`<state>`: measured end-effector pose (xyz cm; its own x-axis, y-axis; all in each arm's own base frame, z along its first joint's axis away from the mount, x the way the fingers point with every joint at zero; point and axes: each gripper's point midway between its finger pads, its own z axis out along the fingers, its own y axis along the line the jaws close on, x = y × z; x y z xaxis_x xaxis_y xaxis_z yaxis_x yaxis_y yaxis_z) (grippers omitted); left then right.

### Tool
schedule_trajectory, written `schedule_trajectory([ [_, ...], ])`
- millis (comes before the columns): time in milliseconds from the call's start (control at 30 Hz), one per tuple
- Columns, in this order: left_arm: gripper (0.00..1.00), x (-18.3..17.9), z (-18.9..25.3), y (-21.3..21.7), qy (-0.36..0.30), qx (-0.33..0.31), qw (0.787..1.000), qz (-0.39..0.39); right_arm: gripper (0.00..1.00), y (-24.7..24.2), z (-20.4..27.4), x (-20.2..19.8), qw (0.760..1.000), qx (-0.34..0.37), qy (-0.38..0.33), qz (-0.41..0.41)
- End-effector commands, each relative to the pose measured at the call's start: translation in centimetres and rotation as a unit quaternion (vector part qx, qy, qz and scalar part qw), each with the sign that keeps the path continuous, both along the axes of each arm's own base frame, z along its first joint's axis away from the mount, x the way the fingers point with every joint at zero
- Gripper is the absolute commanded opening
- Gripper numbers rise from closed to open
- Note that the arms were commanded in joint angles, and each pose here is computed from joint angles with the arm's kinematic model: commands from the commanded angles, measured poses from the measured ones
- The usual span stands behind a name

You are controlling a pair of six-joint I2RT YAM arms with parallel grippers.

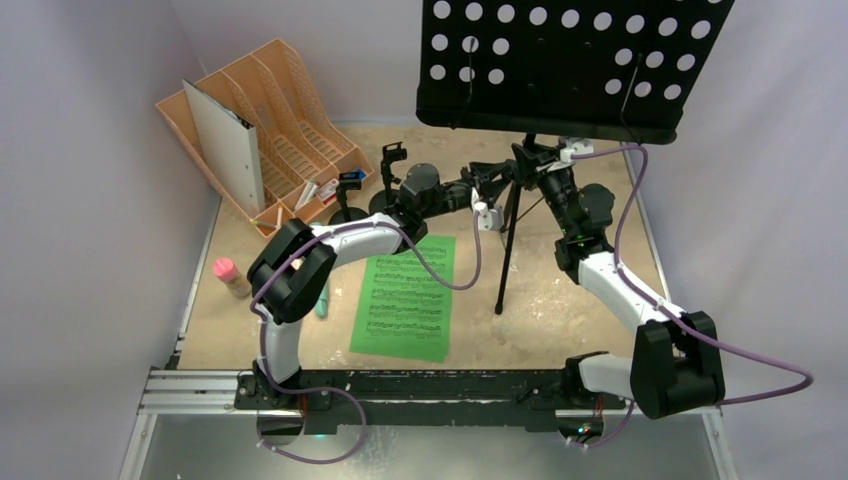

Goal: Pack up the instrument practice props
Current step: Unscrew the knob on the music stand.

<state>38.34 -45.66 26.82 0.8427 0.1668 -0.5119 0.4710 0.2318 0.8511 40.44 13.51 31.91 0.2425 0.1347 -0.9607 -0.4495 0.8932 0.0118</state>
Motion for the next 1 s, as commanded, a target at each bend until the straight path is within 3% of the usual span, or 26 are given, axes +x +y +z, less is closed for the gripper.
schedule_trajectory([
  [0,0.00,-0.5,1.7,-0.4,0.060,-0.008,0.998,-0.012,0.00,0.5,2.1,-0.9,1.000,-0.001,-0.026,0.017],
  [133,0.00,-0.5,2.6,-0.6,0.148,-0.034,0.988,-0.012,0.00,0.6,2.1,-0.9,1.000,-0.001,-0.025,0.018],
  [567,0.00,-2.0,4.4,-0.4,0.280,-0.110,0.951,-0.075,0.00,0.5,2.0,-0.8,1.000,-0.002,-0.025,0.016],
  [700,0.00,-2.4,4.8,-0.1,0.292,-0.131,0.943,-0.085,0.00,0.5,2.0,-0.9,1.000,-0.002,-0.025,0.016],
  [800,0.00,-3.4,4.1,-0.1,0.253,-0.109,0.957,-0.089,0.00,0.5,2.0,-0.9,1.000,-0.002,-0.024,0.016],
  [833,0.06,-3.5,4.0,0.0,0.230,-0.105,0.964,-0.084,0.00,0.4,2.1,-0.9,1.000,-0.002,-0.025,0.015],
  [900,0.29,-3.6,3.6,0.3,0.201,-0.093,0.972,-0.073,0.00,0.5,2.0,-0.9,1.000,-0.002,-0.024,0.016],
  [967,0.37,-3.2,3.9,0.6,0.191,-0.097,0.975,-0.059,0.00,0.5,2.0,-0.9,1.000,-0.002,-0.024,0.016],
])
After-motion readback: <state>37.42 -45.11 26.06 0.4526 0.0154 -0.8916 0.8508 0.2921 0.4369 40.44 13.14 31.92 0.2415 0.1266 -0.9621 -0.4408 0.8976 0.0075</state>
